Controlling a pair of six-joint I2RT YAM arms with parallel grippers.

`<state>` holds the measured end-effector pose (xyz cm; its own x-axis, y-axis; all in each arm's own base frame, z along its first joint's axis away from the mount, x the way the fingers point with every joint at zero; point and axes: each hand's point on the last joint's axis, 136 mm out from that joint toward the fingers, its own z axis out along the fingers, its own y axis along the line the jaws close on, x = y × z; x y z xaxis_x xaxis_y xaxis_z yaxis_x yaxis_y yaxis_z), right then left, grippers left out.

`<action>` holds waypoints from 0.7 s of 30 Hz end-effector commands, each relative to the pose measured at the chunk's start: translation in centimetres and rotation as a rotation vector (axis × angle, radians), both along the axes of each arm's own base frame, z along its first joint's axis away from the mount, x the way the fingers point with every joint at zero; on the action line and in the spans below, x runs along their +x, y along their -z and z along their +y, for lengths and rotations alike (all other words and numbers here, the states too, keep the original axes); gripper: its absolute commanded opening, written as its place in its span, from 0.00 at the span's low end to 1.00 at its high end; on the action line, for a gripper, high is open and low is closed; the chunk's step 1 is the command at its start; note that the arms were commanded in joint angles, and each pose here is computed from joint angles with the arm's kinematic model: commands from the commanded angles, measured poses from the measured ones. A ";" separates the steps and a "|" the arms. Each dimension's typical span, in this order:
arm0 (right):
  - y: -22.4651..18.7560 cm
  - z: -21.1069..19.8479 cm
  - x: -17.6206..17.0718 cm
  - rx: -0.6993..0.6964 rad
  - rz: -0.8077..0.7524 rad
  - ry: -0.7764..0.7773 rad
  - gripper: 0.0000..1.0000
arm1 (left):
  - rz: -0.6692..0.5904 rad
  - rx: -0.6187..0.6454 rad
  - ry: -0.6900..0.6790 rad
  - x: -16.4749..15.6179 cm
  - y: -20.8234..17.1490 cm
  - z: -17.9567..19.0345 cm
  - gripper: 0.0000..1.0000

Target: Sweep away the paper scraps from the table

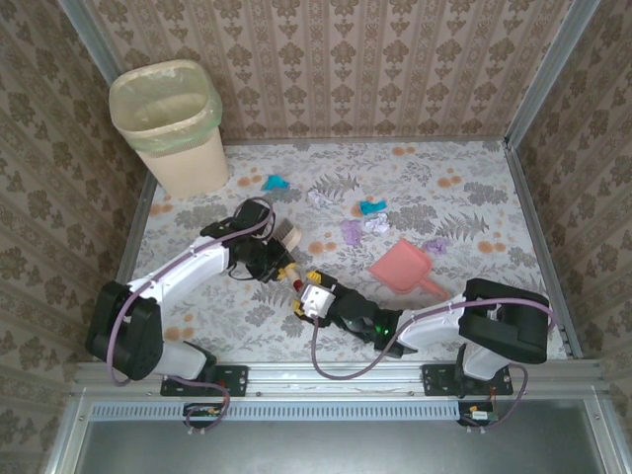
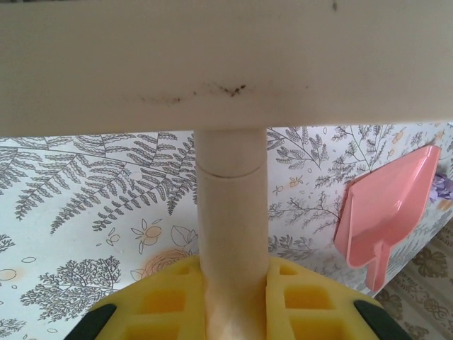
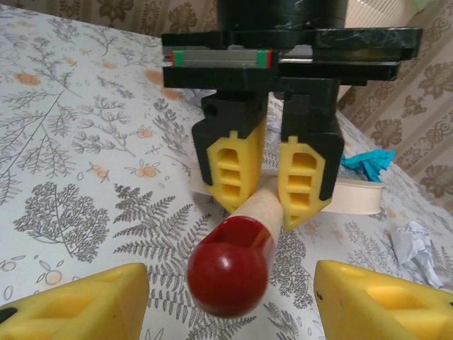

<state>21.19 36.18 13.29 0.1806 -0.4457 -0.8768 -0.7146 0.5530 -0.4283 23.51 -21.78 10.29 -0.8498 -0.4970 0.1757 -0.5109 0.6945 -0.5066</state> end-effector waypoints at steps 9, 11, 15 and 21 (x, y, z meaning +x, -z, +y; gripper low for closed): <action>-1.5 1.2 1.6 0.007 -0.045 0.088 0.59 | -0.015 -0.019 -0.047 0.5 0.0 -0.2 0.00; -1.2 1.4 1.7 -0.013 -0.048 0.098 0.57 | -0.018 -0.021 -0.048 0.6 -0.1 -0.3 0.00; -0.9 1.6 1.9 -0.036 -0.061 0.109 0.51 | -0.022 -0.020 -0.052 0.7 -0.2 -0.3 0.00; -0.5 1.6 2.4 -0.070 -0.063 0.136 0.43 | -0.024 -0.024 -0.055 0.8 -0.2 -0.3 0.00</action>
<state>23.08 37.62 13.71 0.1727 -0.5053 -0.8455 -0.6337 0.6001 -0.4881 24.05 -21.93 10.14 -0.8322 -0.5266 0.1738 -0.5313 0.6675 -0.5217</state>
